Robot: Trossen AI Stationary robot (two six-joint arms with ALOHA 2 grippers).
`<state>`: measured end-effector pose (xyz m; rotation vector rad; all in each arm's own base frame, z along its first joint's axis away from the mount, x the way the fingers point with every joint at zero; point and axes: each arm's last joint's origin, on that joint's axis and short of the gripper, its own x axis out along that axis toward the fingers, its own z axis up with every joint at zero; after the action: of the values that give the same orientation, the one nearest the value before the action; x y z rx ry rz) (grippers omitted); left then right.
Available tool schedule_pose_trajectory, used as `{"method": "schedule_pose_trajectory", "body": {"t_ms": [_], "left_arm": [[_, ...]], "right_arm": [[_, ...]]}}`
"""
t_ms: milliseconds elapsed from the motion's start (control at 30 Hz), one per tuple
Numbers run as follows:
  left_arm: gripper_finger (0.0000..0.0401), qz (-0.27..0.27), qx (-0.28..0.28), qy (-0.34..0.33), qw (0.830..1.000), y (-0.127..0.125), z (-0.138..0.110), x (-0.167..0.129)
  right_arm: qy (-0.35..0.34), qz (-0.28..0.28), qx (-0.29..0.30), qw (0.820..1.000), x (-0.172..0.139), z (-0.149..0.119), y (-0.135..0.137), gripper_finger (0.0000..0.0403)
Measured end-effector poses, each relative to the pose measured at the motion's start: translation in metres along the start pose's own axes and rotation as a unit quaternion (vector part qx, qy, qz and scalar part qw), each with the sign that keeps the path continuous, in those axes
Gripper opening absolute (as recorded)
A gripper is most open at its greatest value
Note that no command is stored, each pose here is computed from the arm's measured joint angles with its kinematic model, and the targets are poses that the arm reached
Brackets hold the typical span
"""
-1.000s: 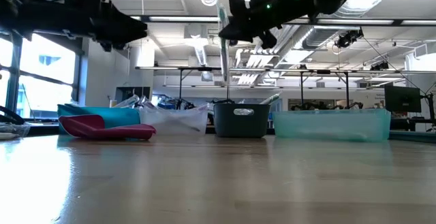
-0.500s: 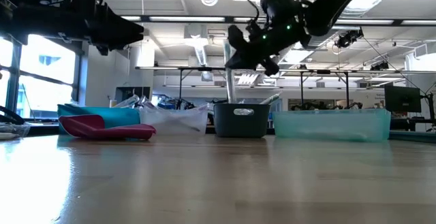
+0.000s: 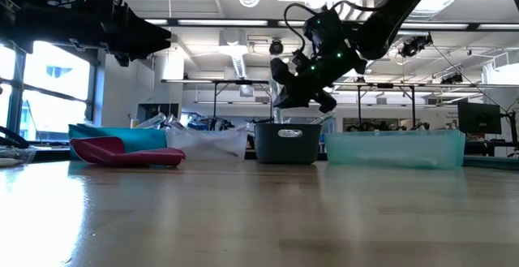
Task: Pick & Place Toothbrushes
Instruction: Put the green toothbrush into the dark blue bin, then put the violet toothbrush into the white bin
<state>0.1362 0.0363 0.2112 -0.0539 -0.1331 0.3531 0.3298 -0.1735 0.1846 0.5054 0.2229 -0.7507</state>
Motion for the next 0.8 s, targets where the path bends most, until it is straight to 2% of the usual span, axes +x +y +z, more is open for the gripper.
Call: {"method": "schedule_pose_trajectory", "body": {"t_ms": [100,200,467,700,800], "left_arm": [[0.0187,0.0,0.0,0.0,1.0,0.0,0.0,0.0],[0.0187,0.0,0.0,0.0,1.0,0.0,0.0,0.0],[0.0187,0.0,-0.011,0.0,1.0,0.0,0.0,0.0],[0.0187,0.001,-0.011,0.007,1.0,0.0,-0.001,0.0],[0.0187,0.001,-0.01,0.008,1.0,0.0,-0.002,0.0]], "right_arm": [[0.001,-0.001,-0.002,1.0,0.0,0.0,0.0,0.0027],[-0.001,-0.003,-0.008,1.0,0.0,0.0,0.0,0.0059],[-0.039,-0.087,-0.019,0.995,-0.006,0.007,-0.004,0.0135],[-0.061,-0.059,-0.042,0.995,-0.02,0.024,0.005,0.0152],[-0.065,-0.03,-0.047,0.996,-0.028,0.031,0.01,0.0151]]}}
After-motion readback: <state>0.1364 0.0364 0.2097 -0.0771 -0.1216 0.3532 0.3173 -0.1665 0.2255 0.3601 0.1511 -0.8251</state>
